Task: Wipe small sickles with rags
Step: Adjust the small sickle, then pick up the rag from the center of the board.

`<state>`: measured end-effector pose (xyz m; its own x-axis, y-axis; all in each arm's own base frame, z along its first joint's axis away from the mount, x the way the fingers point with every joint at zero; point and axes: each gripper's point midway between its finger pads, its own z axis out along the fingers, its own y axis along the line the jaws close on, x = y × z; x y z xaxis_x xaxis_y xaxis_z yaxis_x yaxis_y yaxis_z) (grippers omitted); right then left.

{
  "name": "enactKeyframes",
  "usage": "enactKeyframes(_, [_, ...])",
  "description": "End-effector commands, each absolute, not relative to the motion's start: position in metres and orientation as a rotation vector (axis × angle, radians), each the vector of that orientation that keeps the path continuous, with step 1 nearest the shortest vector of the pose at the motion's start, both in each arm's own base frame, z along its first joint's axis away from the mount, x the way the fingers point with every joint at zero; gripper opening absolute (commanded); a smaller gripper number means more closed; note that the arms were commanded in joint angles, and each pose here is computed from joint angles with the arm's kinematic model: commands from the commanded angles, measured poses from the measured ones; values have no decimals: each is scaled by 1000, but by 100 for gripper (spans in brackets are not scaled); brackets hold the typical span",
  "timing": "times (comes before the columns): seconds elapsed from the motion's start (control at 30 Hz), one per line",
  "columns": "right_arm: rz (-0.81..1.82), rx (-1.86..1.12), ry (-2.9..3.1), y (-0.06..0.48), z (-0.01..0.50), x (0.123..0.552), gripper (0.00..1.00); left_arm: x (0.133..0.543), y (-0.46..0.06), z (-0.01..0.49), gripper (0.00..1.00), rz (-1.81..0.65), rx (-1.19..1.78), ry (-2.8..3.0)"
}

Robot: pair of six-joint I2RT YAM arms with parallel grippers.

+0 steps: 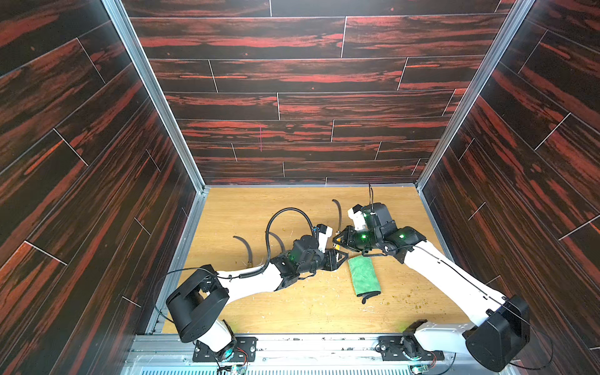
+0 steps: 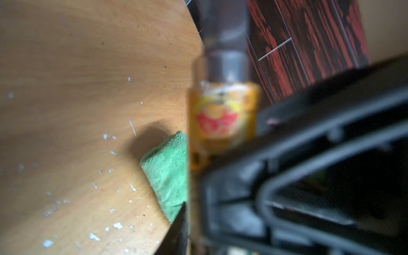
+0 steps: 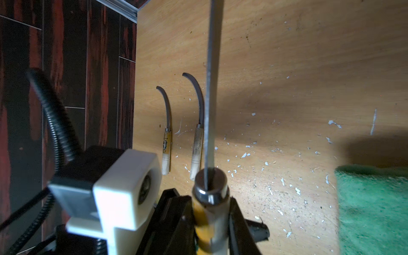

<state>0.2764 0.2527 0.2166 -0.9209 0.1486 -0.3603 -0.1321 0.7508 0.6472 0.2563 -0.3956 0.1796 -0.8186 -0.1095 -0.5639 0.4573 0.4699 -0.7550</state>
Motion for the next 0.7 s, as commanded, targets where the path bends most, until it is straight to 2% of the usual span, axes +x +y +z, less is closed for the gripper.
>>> enactKeyframes(0.0, [1037,-2,2534,262,230,275,5,257,-401,187,7,-1359,302,2148])
enactKeyframes(0.03, [1034,-2,2535,262,230,276,7,257,-400,187,0,-1363,297,2143])
enactKeyframes(0.07, [1034,-3,2535,262,230,276,10,257,-399,187,0,-1363,292,2142])
enactKeyframes(0.27, [926,-10,2546,247,231,273,48,262,-385,175,0,-1321,201,2152])
enactKeyframes(0.37, [779,32,2542,223,234,272,60,267,-373,164,0,-1260,147,2179])
enactKeyframes(0.53, [555,60,2599,188,223,260,62,274,-353,148,0,-1106,102,2237])
enactKeyframes(0.67, [336,65,2763,162,177,243,62,275,-341,145,0,-1065,80,2244])
